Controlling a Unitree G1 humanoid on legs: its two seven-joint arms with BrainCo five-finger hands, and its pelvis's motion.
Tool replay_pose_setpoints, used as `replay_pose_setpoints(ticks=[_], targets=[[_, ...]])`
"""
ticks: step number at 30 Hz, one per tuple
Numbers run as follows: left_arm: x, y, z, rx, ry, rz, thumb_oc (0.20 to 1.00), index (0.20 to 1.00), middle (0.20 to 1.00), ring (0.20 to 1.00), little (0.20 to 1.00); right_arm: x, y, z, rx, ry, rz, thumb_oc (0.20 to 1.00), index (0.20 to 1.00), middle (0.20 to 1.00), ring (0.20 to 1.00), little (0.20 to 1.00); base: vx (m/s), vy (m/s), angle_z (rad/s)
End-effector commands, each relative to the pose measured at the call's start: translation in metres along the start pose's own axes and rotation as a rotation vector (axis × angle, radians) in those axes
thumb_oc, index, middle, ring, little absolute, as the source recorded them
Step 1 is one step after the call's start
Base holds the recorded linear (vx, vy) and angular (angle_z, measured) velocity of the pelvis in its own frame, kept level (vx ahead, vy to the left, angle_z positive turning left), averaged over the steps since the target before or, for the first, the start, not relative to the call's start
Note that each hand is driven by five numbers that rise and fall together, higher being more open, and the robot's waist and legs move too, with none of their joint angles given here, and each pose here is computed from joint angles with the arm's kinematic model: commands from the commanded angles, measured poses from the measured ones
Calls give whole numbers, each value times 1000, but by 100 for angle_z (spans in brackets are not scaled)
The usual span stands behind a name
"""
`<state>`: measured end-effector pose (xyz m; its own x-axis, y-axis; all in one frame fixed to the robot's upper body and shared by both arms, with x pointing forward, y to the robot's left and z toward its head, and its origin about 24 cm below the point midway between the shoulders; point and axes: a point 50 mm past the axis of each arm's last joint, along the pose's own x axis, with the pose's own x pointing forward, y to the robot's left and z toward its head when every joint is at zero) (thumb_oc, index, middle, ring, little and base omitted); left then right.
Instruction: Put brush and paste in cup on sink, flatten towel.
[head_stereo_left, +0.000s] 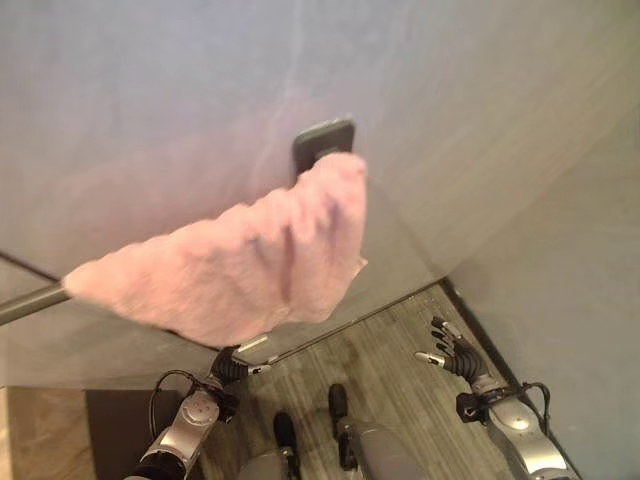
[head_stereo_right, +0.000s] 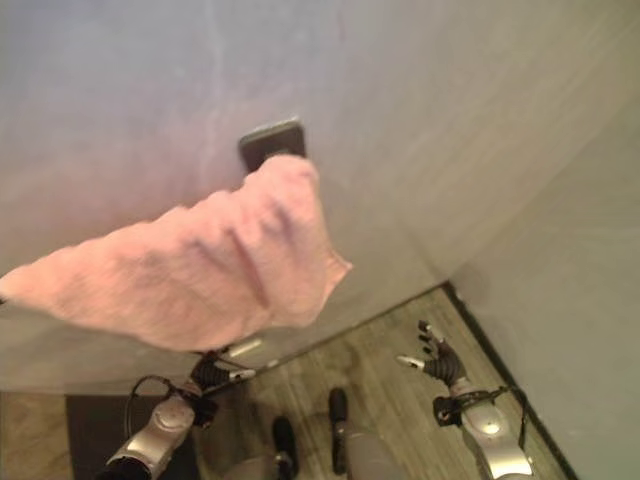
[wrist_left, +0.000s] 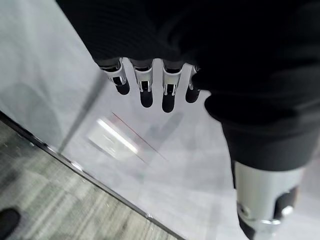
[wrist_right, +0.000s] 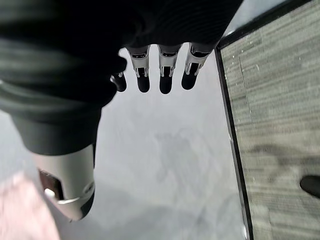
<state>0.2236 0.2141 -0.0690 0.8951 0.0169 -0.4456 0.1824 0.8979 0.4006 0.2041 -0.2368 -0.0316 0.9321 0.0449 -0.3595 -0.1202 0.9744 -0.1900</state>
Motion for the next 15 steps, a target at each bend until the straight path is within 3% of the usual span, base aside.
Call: replay_pose_setpoints(ticks=[1,15], targets=[[-8,20,0,76,-58,17,1000,1000,1000,1000,1000,0,1,14,20,-91,-1,1000,1000,1000,1000,1000,-185,80,18],[-33,50,-8,60,-62,70,1000,1000,1000,1000,1000,3,-38,36,-23,-157,-133,1000,1000,1000,1000,1000,-109,-141,12]])
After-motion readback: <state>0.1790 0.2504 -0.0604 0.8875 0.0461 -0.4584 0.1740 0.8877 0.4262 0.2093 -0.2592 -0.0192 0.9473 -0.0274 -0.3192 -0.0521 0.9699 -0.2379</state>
